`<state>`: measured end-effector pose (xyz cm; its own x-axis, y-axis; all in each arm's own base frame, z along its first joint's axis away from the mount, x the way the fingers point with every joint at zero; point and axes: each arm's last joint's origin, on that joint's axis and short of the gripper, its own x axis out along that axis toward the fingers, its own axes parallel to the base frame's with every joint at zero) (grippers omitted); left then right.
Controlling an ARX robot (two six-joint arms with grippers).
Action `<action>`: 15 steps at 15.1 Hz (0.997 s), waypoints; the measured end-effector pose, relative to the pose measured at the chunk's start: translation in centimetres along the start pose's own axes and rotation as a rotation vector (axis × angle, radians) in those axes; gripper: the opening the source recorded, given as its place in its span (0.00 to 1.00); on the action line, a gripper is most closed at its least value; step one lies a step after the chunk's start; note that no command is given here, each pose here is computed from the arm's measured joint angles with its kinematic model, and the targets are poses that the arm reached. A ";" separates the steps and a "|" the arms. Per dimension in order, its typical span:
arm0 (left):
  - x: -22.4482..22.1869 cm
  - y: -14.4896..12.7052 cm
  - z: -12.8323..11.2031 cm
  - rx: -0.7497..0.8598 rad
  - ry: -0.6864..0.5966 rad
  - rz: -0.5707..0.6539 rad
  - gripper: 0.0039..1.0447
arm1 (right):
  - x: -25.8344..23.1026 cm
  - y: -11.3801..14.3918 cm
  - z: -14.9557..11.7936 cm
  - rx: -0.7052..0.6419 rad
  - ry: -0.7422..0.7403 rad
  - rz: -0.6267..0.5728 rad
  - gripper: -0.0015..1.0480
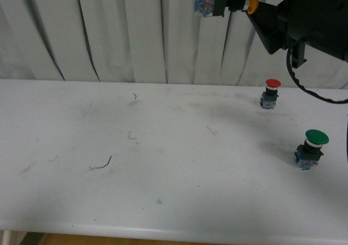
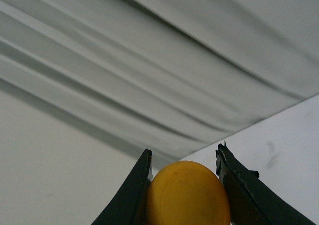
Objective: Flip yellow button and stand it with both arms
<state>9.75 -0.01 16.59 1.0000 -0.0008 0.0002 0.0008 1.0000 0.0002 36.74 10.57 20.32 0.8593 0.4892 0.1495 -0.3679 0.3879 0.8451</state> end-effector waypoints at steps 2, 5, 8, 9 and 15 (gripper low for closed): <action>0.0 0.0 0.0 0.000 0.000 0.000 0.53 | 0.7 -0.9 0.4 -0.320 -0.042 -0.283 0.34; 0.0 0.0 0.0 0.000 0.000 0.000 0.87 | 0.2 -2.3 2.0 -0.824 -0.090 -0.521 0.34; 0.0 0.0 0.0 0.000 0.000 0.000 0.94 | -0.3 -3.2 3.8 -1.065 -0.048 -0.619 0.34; 0.0 0.0 0.0 0.000 0.000 0.000 0.94 | -0.5 -3.6 4.4 -1.104 -0.033 -0.644 0.34; 0.0 0.0 0.0 0.000 0.000 0.000 0.94 | -0.9 -9.6 8.6 -1.167 0.037 -0.879 0.34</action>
<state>9.75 -0.01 16.59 1.0000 -0.0008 0.0002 0.0008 1.0000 0.0002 42.51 -0.30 16.51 0.9514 -0.2226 -0.2126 0.1713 0.9568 -0.2351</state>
